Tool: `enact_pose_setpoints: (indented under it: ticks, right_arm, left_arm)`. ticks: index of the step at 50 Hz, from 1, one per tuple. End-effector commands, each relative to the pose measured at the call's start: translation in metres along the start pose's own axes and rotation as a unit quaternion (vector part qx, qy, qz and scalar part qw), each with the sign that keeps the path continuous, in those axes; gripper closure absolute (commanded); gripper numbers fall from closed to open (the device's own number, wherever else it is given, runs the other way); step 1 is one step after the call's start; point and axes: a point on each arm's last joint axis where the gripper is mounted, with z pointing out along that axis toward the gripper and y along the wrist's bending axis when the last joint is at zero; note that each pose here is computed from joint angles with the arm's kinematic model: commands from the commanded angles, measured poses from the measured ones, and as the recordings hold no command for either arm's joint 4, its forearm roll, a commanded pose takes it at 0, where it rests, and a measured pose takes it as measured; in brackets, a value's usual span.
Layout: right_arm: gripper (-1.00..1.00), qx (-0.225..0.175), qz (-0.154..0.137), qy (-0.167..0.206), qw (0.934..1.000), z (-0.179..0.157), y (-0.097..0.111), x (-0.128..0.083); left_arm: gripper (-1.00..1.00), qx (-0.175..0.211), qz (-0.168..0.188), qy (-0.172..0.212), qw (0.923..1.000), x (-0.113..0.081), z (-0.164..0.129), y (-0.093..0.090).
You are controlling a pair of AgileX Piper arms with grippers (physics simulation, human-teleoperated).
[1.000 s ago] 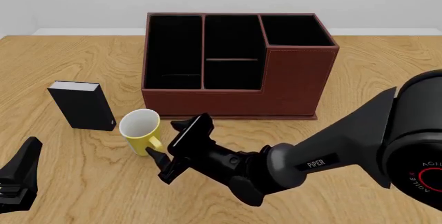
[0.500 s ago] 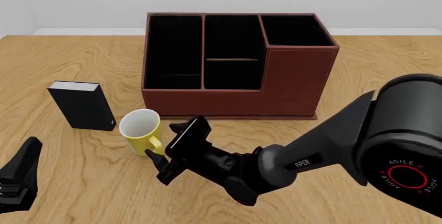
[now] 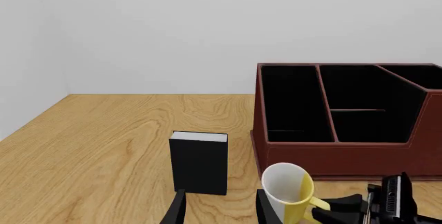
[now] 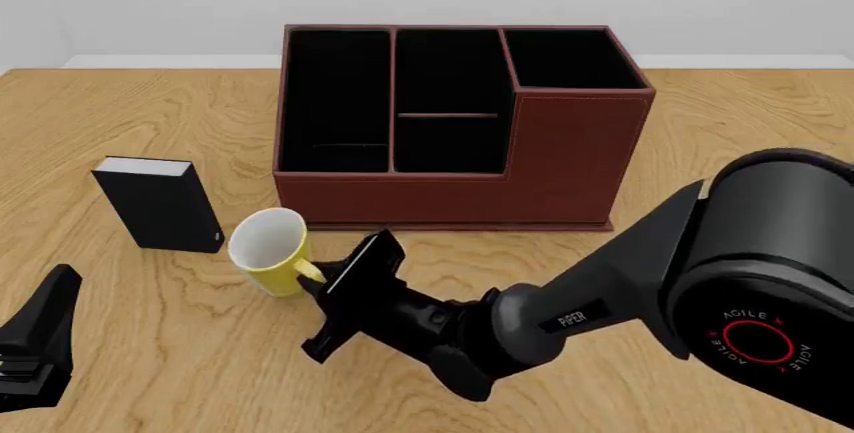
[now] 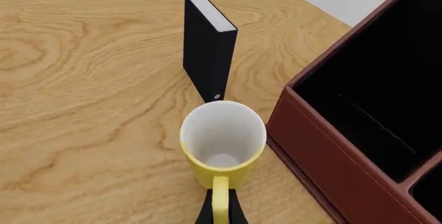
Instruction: Pick up the yellow and white mug and place it to the right of the caddy.
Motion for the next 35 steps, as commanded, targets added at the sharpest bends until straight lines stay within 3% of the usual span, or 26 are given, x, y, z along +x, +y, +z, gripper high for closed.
enact_pose_setpoints:
  ticks: [1, 15, 35]
  right_arm:
    - [1.00, 0.001, 0.001, -0.001, 1.0000, -0.001, -0.001, 0.000]
    - [1.00, 0.003, -0.010, -0.002, 0.9999, -0.009, -0.002, 0.000]
    - [1.00, -0.008, -0.010, -0.042, 0.9990, -0.048, 0.006, -0.037]
  left_arm:
    - [-1.00, 0.000, 0.000, 0.000, 1.0000, 0.000, 0.000, 0.000]
    - [-1.00, 0.000, 0.000, 0.000, 1.0000, 0.000, 0.000, 0.000]
    - [-1.00, 0.000, 0.000, 0.000, 1.0000, 0.000, 0.000, 0.000]
